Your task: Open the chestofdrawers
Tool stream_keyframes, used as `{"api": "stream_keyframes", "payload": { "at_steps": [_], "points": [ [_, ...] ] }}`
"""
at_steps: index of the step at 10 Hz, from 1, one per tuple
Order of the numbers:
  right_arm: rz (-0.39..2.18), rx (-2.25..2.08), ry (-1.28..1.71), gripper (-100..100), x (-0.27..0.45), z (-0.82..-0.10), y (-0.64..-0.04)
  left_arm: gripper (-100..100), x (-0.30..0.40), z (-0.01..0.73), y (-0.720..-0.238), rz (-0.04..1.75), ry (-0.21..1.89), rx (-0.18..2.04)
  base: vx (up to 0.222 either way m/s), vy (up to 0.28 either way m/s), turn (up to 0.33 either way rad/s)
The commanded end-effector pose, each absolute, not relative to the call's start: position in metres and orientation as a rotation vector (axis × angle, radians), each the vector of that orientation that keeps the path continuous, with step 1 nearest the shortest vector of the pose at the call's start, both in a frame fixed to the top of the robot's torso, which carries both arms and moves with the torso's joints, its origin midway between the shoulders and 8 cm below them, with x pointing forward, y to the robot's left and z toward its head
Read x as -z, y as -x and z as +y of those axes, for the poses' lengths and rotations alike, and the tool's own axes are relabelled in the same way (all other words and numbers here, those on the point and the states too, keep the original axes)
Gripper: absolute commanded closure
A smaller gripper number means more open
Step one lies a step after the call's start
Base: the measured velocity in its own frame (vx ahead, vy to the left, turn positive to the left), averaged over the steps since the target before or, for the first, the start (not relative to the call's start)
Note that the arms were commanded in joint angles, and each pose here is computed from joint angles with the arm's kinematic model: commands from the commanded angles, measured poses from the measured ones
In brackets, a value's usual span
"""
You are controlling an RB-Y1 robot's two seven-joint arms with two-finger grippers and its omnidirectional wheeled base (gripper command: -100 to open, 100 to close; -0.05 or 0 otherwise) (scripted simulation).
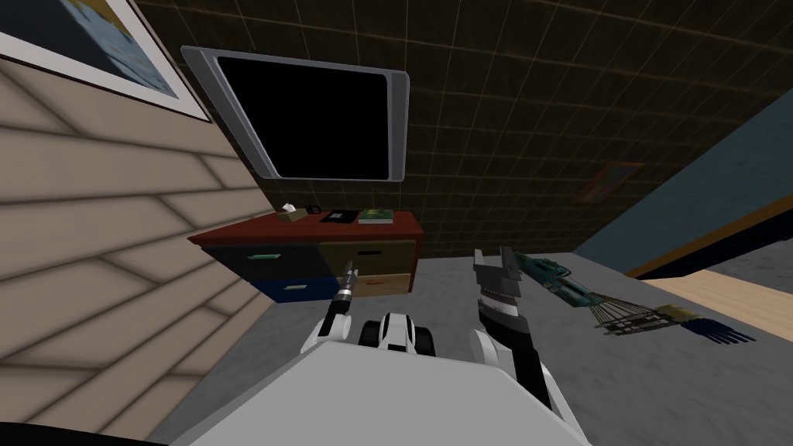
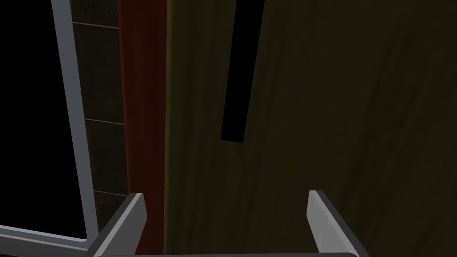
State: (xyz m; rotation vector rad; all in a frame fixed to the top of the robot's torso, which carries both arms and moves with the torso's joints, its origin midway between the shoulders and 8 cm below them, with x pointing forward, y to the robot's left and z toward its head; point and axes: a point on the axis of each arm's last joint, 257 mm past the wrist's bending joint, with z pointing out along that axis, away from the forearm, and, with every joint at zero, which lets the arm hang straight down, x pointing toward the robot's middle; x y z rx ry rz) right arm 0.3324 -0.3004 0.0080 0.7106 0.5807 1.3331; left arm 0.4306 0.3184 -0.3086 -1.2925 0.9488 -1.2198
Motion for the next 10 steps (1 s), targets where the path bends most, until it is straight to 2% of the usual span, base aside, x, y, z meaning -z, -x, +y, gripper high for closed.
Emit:
{"api": "stream_keyframes", "payload": {
  "at_steps": [1, 3, 7, 10],
  "points": [
    [0.581, -1.333, -0.711, 0, -0.008, -0.3, -0.332, -100, 0.307, 0.332, -0.431, 0.986, 1.258, 1.195, 0.025, 0.008, -0.001],
    [0.581, -1.333, -0.711, 0, -0.008, -0.3, -0.332, -100, 0.304, 0.344, -0.433, 1.018, 1.232, 1.172, 0.034, 0.004, 0.0],
    [0.581, -1.333, -0.711, 0, -0.008, -0.3, -0.332, -100, 0.302, 0.33, -0.445, 0.976, 1.287, 1.198, 0.14, 0.028, 0.001],
    [0.581, -1.333, -0.711, 0, -0.008, -0.3, -0.332, -100, 0.304, 0.313, -0.447, 0.931, 1.335, 1.23, 0.014, -0.01, 0.001]
  ]
}}
